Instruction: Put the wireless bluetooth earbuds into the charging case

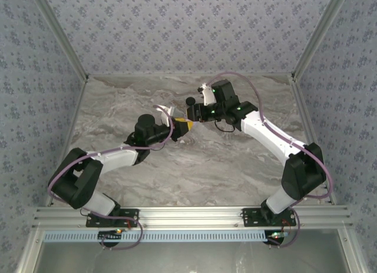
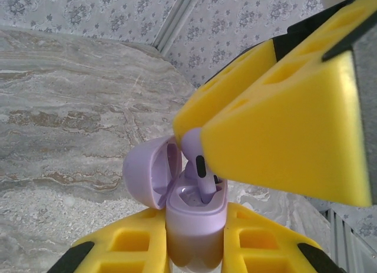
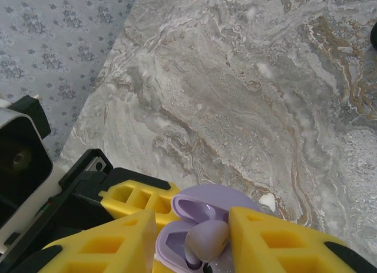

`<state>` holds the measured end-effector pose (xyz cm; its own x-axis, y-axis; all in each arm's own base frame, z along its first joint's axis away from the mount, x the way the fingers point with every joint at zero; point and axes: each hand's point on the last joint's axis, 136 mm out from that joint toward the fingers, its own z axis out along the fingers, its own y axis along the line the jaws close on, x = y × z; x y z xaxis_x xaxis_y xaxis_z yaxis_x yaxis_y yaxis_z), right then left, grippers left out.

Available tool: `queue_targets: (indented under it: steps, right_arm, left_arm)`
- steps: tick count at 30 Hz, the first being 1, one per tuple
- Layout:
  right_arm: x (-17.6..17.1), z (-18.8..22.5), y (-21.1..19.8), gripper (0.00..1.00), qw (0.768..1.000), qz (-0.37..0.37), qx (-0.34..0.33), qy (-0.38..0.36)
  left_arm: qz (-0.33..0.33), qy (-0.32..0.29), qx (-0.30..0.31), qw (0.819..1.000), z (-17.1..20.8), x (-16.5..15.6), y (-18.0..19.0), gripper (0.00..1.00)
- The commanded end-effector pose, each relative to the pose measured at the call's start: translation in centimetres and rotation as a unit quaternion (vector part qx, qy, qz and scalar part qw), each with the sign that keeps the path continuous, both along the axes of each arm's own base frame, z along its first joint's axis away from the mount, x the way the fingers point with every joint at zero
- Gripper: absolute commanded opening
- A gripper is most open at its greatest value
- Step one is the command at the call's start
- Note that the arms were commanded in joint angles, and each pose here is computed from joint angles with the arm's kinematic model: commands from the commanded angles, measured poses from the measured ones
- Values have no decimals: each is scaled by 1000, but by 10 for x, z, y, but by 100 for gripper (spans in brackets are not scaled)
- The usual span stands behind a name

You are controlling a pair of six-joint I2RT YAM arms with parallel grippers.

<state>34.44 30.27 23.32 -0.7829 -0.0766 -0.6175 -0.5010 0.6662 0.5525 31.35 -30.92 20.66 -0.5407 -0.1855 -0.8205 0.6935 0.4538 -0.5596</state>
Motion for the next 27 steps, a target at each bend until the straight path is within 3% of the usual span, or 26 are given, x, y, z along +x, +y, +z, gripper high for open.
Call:
queue_targets:
  steps: [1,16,27]
  right_arm:
    - [-6,22,0,41,1000,11,-2,-23]
    - [-24,30,13,40,997,62,-20,-32]
    - [-15,34,-1,44,996,16,-60,-60]
  left_arm:
    - [-19,-47,-11,999,30,-6,-4,18]
    - [-36,-66,6,997,34,-14,-4,18]
    - [-33,-67,20,997,33,-14,-2,18]
